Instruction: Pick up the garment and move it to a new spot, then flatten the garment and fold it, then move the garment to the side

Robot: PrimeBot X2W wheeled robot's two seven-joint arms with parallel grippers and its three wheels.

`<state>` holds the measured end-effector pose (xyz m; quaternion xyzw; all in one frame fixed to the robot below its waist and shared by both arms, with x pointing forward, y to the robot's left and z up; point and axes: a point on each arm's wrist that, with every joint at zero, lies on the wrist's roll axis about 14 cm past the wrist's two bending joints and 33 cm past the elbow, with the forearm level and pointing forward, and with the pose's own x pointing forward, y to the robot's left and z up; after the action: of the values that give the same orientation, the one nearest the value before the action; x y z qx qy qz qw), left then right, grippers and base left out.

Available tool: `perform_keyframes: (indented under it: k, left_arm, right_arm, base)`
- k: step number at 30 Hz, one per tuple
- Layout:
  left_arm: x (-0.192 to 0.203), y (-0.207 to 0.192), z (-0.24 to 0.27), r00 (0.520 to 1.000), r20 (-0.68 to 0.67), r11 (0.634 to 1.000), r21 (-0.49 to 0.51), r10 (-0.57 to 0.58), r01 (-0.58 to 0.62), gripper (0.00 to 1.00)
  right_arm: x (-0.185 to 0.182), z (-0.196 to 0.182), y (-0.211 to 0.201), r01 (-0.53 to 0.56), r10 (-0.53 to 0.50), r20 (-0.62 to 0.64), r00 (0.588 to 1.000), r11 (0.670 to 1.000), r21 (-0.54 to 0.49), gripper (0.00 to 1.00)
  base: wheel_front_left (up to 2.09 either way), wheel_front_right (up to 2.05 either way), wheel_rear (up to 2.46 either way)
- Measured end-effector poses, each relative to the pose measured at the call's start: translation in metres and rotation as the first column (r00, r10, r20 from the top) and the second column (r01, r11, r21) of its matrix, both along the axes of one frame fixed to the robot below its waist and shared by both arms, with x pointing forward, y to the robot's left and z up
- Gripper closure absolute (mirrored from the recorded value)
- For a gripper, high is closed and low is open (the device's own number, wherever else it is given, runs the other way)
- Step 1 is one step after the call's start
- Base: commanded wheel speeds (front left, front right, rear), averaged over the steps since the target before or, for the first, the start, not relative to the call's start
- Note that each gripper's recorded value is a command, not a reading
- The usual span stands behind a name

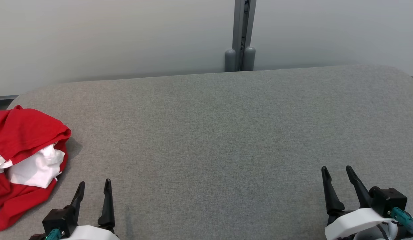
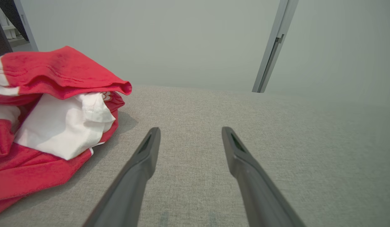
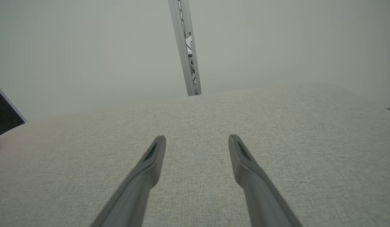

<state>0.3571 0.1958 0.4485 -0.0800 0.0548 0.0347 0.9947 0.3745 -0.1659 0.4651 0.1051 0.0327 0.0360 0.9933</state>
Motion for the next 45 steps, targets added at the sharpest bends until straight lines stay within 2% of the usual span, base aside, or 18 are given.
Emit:
perform_keyframes:
  k: [14,32,37,45]
  left_arm:
    - [-0.002,0.004,0.0,1.0,0.006,0.995,0.101,-0.01,0.009,0.0]
    - [-0.006,0.008,-0.004,1.0,-0.009,0.995,0.102,0.006,-0.005,0.0]
    - [-0.009,0.015,-0.006,0.999,-0.014,0.995,0.093,0.031,-0.03,0.0]
    - [-0.028,0.045,-0.006,0.991,-0.017,0.987,0.098,0.133,-0.13,0.0]
  right_arm:
    - [-0.001,0.0,0.001,-0.024,0.025,0.013,1.0,0.994,-0.103,0.0]
    - [-0.001,-0.006,0.004,-0.034,0.033,-0.003,0.999,0.994,-0.102,0.0]
    - [0.003,-0.008,0.016,-0.072,0.071,-0.008,0.997,0.992,-0.101,0.0]
    - [0.014,-0.01,0.051,-0.174,0.174,-0.015,0.985,0.98,-0.093,0.0]
  base:
    - [0.0,0.0,0.0]
    - [0.0,0.0,0.0]
    - [0.0,0.0,0.0]
    - [0.0,0.0,0.0]
